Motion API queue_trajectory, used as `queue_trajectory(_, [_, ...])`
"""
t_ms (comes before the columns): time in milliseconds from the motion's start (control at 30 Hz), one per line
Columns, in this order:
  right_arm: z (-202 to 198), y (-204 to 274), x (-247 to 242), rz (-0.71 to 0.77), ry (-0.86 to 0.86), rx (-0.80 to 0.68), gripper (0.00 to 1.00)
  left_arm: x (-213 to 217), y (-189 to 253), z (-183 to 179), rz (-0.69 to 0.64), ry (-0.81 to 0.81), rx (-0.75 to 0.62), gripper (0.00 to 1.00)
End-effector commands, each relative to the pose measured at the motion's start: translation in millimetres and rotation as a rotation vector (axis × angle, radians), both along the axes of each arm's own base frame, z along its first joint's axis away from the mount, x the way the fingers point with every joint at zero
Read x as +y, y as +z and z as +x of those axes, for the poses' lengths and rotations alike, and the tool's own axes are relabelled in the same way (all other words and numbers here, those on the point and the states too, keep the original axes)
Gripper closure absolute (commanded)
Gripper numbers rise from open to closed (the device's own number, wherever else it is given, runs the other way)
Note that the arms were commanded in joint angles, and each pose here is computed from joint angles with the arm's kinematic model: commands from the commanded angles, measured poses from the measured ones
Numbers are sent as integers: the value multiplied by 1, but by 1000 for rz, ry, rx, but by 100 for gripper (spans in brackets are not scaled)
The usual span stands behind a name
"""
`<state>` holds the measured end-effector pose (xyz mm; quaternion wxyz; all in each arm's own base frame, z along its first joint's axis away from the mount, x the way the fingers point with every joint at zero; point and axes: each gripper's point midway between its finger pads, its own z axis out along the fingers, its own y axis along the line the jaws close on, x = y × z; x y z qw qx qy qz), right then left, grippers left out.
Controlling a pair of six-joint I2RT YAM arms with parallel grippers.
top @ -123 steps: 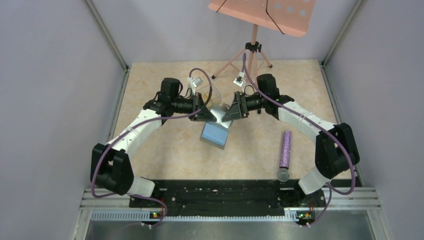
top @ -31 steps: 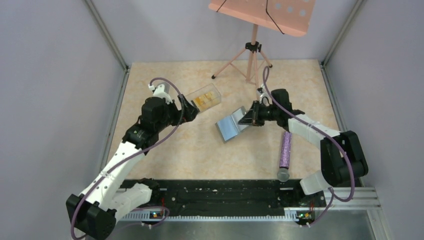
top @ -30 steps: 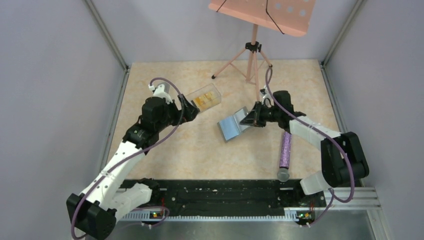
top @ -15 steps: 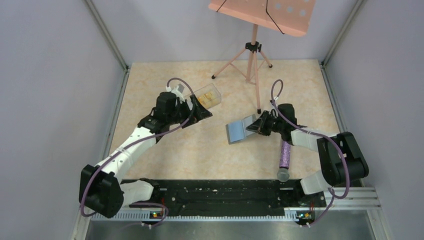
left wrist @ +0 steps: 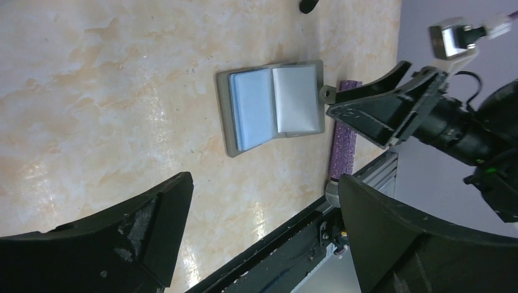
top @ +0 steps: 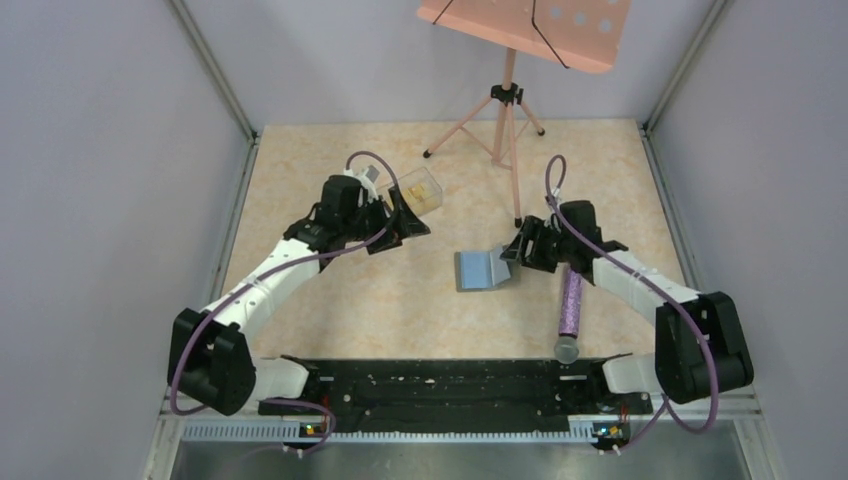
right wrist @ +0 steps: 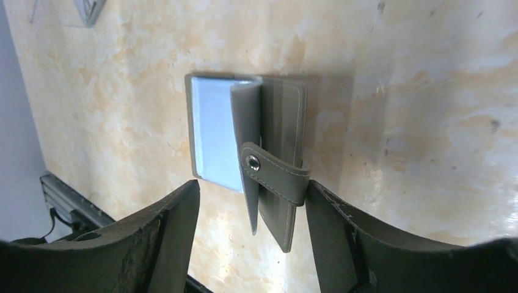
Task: Put the credit cards into the card holder
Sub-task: Place the card holder at the center of the board.
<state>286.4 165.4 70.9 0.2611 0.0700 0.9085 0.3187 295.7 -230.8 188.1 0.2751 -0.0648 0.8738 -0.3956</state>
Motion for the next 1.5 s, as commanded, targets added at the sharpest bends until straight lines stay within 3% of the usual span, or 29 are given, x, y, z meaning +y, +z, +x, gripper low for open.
queue_trajectory(0, [12,34,-19,-142,17,-105,36,-3,-3,1,33,-36,25,7])
queue_trajectory(233, [25,68,3,-130,140,-190,41,-17,-30,-6,63,-82,137,14])
queue_trajectory(500, [20,40,54,-48,328,-111,75,-52,-55,-10,70,-176,232,36])
queue_trajectory(733, [23,-4,27,-216,246,-9,93,-93,-73,-6,88,-268,275,51])
queue_trajectory(1000, [18,-31,17,-277,243,56,96,-125,-110,-4,141,-339,355,60])
queue_trajectory(1267, [10,-56,5,-291,240,134,97,-108,-162,-13,272,-334,480,73])
queue_trajectory(1467, [3,-70,-3,-322,232,193,97,-102,-172,-17,314,-334,512,80])
